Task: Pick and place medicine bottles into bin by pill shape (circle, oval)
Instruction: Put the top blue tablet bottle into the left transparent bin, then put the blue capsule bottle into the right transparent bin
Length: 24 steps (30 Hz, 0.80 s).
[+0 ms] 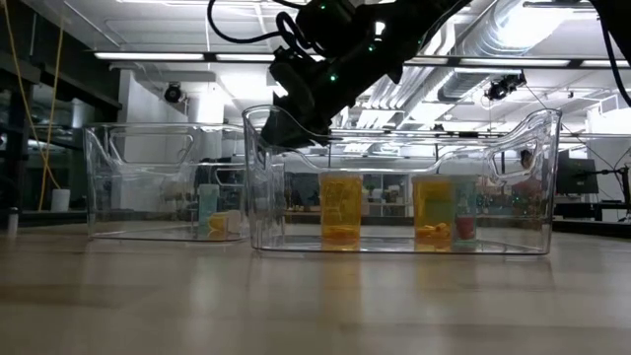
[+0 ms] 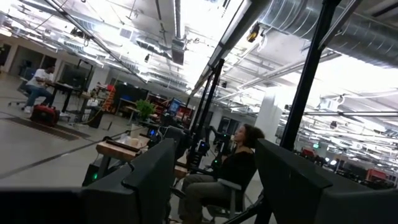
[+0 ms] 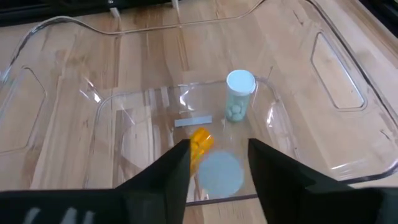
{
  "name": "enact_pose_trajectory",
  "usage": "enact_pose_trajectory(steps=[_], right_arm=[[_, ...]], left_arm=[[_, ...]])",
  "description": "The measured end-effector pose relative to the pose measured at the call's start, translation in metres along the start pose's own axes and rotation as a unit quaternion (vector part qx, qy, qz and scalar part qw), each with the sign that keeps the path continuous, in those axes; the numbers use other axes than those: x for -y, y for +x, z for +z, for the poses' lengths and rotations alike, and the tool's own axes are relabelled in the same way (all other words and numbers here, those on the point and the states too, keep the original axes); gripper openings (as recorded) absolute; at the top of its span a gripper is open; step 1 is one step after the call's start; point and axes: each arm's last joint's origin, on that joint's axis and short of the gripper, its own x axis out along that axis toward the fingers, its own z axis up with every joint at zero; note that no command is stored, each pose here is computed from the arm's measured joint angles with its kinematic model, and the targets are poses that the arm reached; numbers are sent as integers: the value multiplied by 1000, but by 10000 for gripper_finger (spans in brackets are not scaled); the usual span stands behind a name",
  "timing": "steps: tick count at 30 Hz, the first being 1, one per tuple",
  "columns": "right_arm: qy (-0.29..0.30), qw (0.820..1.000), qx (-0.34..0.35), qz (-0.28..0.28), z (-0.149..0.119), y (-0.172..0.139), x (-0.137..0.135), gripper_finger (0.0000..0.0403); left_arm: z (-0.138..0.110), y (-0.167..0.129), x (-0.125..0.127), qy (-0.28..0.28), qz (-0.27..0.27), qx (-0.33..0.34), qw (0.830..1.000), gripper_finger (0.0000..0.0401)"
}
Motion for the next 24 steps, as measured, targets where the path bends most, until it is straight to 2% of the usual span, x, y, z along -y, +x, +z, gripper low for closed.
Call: enact_pose_trajectory(steps=[6,10,13,18,21,24], right_arm=[[10,1000,1,-2,0,0,-1,211],[18,999,17,27,11,-14,-3,230],[9,999,31,37,26,-41,-5,231],[-1,999,23,34,39,-105,-10,232],[11,999,47,18,25,-138,-17,232],[59,993,102,11,0,-166,-26,232]], left_arm=[[0,0,0,-1,0,0,1000,216],[0,0,0,-1,0,0,1000,216],[0,0,0,0,0,-1,1000,216],[-3,0,-1,0,6,-16,1000,216],[-7,0,-2,1,13,-34,999,216],[-9,0,-3,1,18,-47,999,216]])
